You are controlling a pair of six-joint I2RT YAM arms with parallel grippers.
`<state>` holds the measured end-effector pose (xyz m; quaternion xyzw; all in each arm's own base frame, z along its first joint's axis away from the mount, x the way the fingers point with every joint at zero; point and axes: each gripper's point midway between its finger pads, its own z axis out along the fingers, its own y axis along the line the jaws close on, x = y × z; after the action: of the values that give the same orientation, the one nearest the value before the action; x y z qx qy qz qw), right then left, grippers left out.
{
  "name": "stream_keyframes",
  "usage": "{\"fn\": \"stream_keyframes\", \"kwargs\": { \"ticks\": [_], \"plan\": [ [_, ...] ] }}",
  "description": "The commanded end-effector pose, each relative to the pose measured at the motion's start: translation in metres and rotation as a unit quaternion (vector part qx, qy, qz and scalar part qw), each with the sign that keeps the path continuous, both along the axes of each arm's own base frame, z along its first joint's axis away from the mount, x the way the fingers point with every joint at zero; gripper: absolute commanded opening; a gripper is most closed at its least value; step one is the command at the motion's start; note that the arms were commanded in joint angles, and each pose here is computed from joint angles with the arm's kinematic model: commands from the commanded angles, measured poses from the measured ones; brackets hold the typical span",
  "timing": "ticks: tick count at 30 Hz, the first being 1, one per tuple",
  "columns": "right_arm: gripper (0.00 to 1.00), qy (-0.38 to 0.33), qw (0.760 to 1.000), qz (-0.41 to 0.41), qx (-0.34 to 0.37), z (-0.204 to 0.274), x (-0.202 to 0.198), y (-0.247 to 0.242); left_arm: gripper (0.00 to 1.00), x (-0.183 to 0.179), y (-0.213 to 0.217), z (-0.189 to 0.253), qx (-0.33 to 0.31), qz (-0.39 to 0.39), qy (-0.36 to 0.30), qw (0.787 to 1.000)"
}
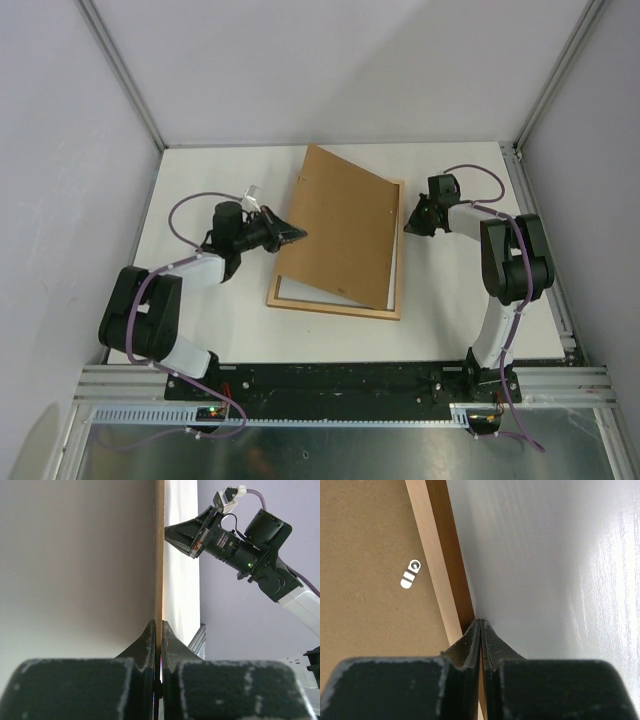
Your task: Put the photo into the frame
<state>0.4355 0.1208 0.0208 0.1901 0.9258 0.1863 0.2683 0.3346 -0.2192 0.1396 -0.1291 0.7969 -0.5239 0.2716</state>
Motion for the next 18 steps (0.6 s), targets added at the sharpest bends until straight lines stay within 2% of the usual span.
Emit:
{"fn": "stream_keyframes", "kwargs": {
  "ticks": [1, 10, 18],
  "plan": [
    [0.04, 0.050, 0.999, 0.014, -0.011, -0.024, -0.020, 0.002, 0.00, -0.005, -0.019, 0.010, -0.017, -0.024, -0.030, 0.999],
    [0.04, 0.061, 0.998, 0.018, -0.023, -0.027, -0.027, 0.002, 0.00, -0.016, -0.023, -0.001, -0.018, 0.022, -0.010, 1.000],
    [0.04, 0.057, 0.998, 0.025, -0.023, -0.023, -0.028, 0.007, 0.00, -0.025, -0.031, -0.017, -0.008, 0.005, 0.003, 1.000]
  ]
}}
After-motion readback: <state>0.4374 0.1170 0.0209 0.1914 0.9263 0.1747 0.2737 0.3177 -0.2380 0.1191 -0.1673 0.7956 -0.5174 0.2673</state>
